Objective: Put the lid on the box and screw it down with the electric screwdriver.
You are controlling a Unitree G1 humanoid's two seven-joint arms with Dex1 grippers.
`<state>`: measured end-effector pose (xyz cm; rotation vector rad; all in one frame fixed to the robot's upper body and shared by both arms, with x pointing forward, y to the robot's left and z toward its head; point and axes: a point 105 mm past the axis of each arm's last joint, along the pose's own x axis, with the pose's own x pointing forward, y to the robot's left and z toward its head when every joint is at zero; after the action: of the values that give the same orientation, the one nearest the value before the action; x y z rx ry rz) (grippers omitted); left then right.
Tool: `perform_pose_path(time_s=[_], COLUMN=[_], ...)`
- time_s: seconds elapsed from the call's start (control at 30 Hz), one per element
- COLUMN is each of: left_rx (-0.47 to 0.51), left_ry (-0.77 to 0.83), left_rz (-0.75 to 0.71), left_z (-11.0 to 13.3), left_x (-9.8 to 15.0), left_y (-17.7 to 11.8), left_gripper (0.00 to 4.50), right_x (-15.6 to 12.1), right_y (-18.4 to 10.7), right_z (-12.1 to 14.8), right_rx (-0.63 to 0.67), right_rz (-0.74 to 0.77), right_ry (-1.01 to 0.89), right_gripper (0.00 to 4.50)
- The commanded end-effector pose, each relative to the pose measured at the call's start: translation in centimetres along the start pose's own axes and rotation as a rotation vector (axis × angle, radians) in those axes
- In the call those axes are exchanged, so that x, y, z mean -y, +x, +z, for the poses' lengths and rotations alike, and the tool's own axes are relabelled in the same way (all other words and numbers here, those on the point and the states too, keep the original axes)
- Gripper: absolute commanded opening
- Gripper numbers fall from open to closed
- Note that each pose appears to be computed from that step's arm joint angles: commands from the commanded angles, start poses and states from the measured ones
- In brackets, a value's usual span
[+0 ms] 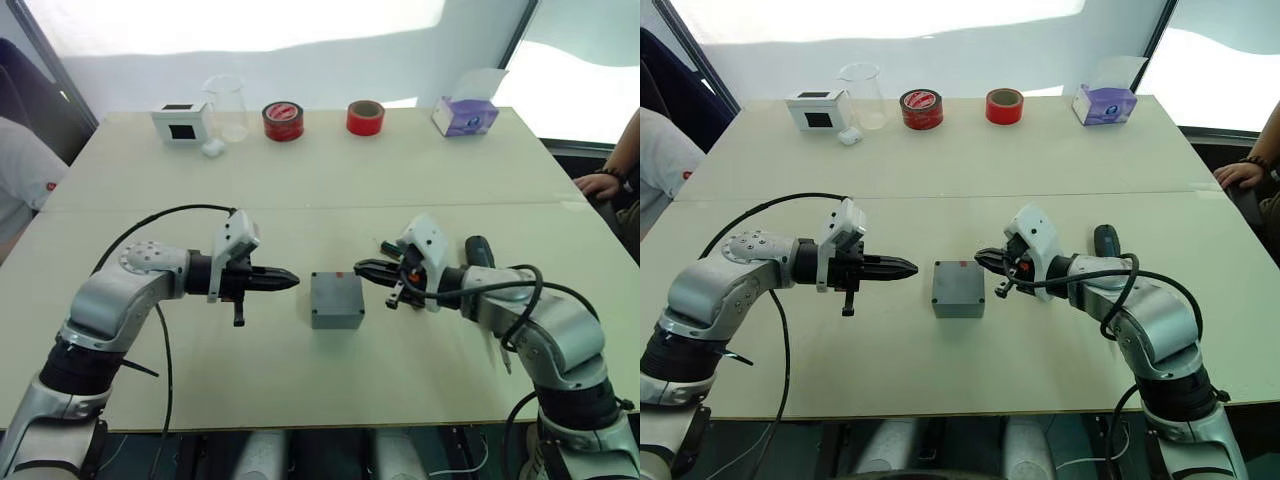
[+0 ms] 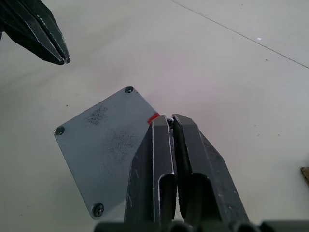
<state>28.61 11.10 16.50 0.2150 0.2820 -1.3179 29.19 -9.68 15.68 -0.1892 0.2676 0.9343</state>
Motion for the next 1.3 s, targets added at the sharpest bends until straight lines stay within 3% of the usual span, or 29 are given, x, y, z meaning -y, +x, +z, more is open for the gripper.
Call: perform_pose_path(time_s=[0.03,0.93,1.03,1.23,1.27,1.3], left_rx=[0.016,0.024,0.025,0.058,0.086,0.115], left_ry=[0.044,0.044,0.045,0.069,0.089,0.101], left_rz=[0.001,0.008,0.010,0.032,0.056,0.083], left_z=[0.9,0.8,0.9,1.6,2.1,2.8], left_x=[0.1,-0.2,-0.2,-0.4,-0.7,-1.0], left_y=[-0.2,0.1,0.0,0.2,0.2,0.1], left_gripper=[0.00,0.00,0.00,0.00,0.00,0.00], right_x=[0.1,0.9,1.1,1.8,2.1,2.5], right_y=[0.0,0.6,0.5,0.0,-0.4,-1.0], right_z=[0.3,-1.1,-1.3,-1.0,-0.7,-0.1], right_rx=[0.011,-0.040,-0.053,-0.049,-0.042,-0.027], right_rz=[-0.010,-0.024,-0.027,-0.050,-0.058,-0.068], right_ry=[-0.033,-0.003,-0.002,0.006,0.013,0.031], right_gripper=[0.06,0.06,0.72,3.23,3.54,3.54])
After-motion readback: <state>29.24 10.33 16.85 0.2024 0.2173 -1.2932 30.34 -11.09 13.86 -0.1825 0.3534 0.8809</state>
